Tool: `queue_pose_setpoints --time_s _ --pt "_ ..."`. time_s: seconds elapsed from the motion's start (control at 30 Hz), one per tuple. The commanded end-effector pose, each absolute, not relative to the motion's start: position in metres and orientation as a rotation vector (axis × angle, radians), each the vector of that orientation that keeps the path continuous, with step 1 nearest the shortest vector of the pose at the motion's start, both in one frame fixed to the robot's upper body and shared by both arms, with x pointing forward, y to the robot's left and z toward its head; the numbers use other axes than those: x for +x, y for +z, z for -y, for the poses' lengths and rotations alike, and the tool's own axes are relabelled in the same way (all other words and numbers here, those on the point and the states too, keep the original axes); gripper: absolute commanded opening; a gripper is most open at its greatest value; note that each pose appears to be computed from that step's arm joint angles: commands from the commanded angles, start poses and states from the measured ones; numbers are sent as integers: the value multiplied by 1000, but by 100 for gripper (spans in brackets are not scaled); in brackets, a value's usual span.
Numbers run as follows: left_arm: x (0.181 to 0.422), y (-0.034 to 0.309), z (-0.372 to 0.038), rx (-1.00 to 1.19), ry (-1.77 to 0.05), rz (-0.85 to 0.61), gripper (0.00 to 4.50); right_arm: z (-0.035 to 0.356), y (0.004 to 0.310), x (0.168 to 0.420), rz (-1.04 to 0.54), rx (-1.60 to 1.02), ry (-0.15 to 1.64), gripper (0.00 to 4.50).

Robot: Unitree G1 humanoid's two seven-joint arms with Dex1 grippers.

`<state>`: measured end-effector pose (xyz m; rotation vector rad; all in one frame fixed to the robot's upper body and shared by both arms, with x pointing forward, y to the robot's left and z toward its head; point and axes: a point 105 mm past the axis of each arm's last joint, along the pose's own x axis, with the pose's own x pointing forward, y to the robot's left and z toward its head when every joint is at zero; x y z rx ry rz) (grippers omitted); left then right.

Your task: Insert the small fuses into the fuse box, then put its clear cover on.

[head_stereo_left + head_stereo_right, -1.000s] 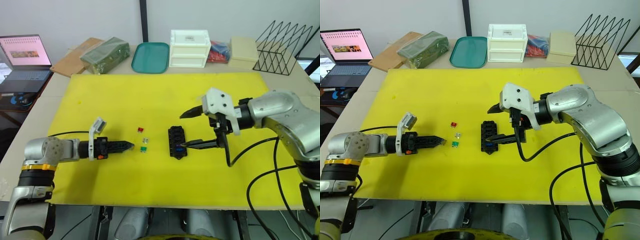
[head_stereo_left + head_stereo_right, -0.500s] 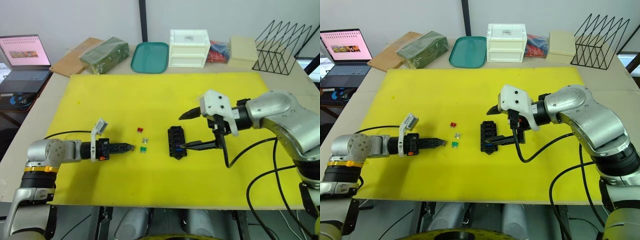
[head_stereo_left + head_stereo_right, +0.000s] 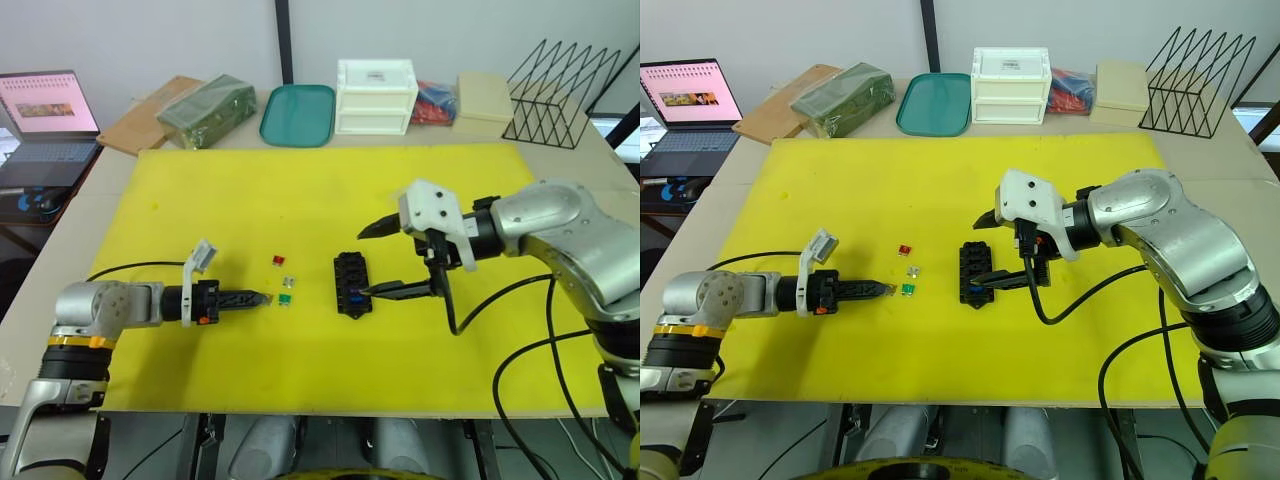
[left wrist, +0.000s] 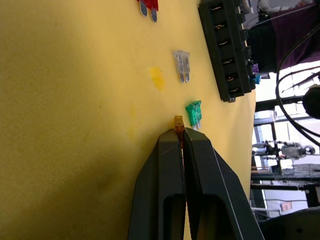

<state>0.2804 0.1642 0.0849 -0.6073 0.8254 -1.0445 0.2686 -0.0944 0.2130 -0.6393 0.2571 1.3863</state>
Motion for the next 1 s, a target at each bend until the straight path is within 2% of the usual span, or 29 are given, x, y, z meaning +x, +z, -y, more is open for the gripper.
queue_pose_setpoints --time_s 0.03,0.17,0.27,0.4,0.67,0.77,0.83,1.0 --pt "282 80 -175 -549 -997 -791 2 91 225 268 -210 -661 1386 450" --pt "284 127 -173 -441 -1128 -507 2 93 227 270 -264 -558 1369 450" --pt "278 151 -166 -359 -1194 -397 2 93 231 271 -275 -515 1357 450" --pt "257 199 -138 -194 -1366 -228 2 88 247 269 -287 -383 1387 450" --pt "247 235 -104 -43 -1484 -69 2 75 257 267 -372 -217 1407 450" --pt "246 240 -96 -35 -1499 -36 0 70 269 260 -376 -137 1448 393" --pt "247 240 -94 -16 -1497 -26 0 68 270 256 -385 -130 1463 333" --pt "250 238 -93 -6 -1489 -24 0 63 273 253 -397 -94 1475 333"
